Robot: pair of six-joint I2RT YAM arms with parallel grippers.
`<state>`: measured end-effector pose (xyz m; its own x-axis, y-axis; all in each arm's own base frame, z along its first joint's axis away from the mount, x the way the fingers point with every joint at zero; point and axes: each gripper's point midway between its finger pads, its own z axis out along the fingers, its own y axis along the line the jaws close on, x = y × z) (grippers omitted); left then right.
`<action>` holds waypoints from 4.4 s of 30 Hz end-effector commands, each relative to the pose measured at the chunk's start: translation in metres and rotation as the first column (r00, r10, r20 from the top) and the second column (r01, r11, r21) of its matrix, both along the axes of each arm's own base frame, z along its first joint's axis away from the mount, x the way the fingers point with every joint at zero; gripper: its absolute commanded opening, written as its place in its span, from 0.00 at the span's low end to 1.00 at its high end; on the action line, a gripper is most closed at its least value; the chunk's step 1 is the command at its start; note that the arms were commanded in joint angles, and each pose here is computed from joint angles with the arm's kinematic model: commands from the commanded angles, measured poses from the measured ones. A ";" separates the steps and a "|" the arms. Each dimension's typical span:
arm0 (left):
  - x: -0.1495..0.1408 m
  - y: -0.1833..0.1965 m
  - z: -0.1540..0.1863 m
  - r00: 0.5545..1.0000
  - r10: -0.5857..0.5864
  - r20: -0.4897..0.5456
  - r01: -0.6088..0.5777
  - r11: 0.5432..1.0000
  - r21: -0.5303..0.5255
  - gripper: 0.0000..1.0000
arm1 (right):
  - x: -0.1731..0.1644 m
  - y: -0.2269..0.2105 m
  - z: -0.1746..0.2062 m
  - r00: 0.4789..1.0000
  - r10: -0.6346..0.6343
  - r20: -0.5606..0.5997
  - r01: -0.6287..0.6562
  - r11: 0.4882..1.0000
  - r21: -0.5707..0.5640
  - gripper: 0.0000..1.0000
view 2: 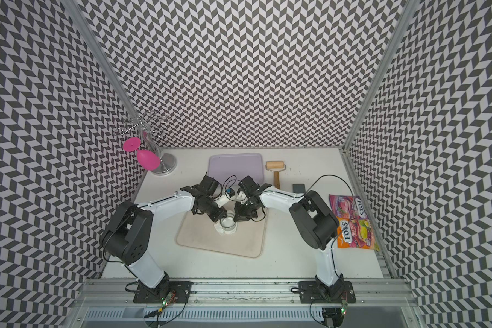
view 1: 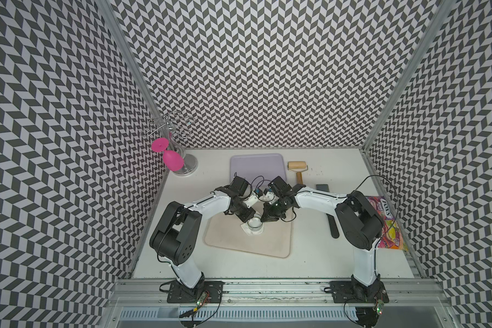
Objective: Roll out the dumpling wrappers from the dough
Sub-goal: Press the dumpling wrapper on the work surface.
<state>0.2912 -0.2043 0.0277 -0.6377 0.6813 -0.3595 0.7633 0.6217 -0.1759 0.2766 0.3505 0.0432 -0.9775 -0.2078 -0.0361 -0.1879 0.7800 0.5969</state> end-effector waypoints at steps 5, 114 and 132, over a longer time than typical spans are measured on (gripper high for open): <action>-0.052 0.054 -0.064 0.981 0.012 -0.192 0.041 0.962 0.271 0.00 | -0.006 -0.042 -0.069 1.000 -0.001 0.018 0.006 0.957 -0.288 0.00; -0.074 0.095 -0.081 0.972 0.037 -0.231 0.053 0.927 0.372 0.00 | -0.002 -0.032 -0.059 0.999 -0.026 0.043 0.039 0.943 -0.329 0.00; 0.006 0.022 0.019 0.999 0.034 -0.032 -0.032 0.997 0.067 0.00 | 0.025 0.003 0.003 0.986 0.016 0.164 0.022 0.973 -0.230 0.07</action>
<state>0.3052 -0.1894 0.0574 -0.6402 0.6723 -0.3717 0.7554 0.6390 -0.1452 0.2951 0.3631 0.0508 -0.9661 -0.2162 -0.1411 -0.2565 0.8655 0.4303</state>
